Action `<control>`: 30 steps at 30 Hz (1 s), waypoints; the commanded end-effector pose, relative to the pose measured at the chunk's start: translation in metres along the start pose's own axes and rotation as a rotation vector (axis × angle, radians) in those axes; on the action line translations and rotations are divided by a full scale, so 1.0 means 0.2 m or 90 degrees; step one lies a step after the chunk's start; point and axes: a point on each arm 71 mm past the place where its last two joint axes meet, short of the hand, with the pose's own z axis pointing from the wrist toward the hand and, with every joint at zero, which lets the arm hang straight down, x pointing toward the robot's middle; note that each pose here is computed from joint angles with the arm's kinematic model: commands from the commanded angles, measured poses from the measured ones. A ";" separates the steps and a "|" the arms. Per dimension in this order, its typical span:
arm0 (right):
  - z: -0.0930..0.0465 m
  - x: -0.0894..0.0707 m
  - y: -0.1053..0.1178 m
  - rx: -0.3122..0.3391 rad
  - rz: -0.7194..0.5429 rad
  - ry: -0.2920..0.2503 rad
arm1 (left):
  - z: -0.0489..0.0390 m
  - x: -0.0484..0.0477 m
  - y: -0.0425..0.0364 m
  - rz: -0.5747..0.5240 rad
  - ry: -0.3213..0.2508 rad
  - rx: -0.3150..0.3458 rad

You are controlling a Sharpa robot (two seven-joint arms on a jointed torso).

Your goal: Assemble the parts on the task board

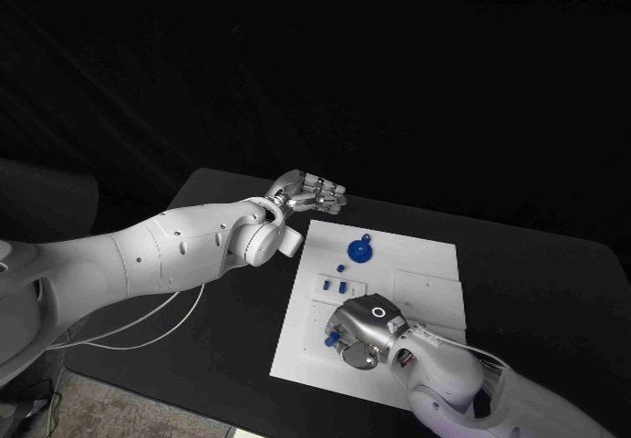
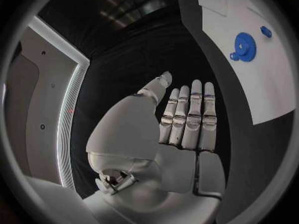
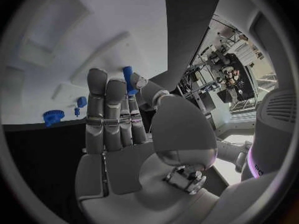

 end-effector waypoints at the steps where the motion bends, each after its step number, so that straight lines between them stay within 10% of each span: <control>1: 0.00 0.00 0.00 0.009 -0.021 0.000 | 0.004 0.013 -0.007 -0.007 0.011 0.003; 30: 0.01 0.10 0.09 -0.026 0.003 0.050 | 0.014 0.026 -0.004 -0.009 0.019 -0.003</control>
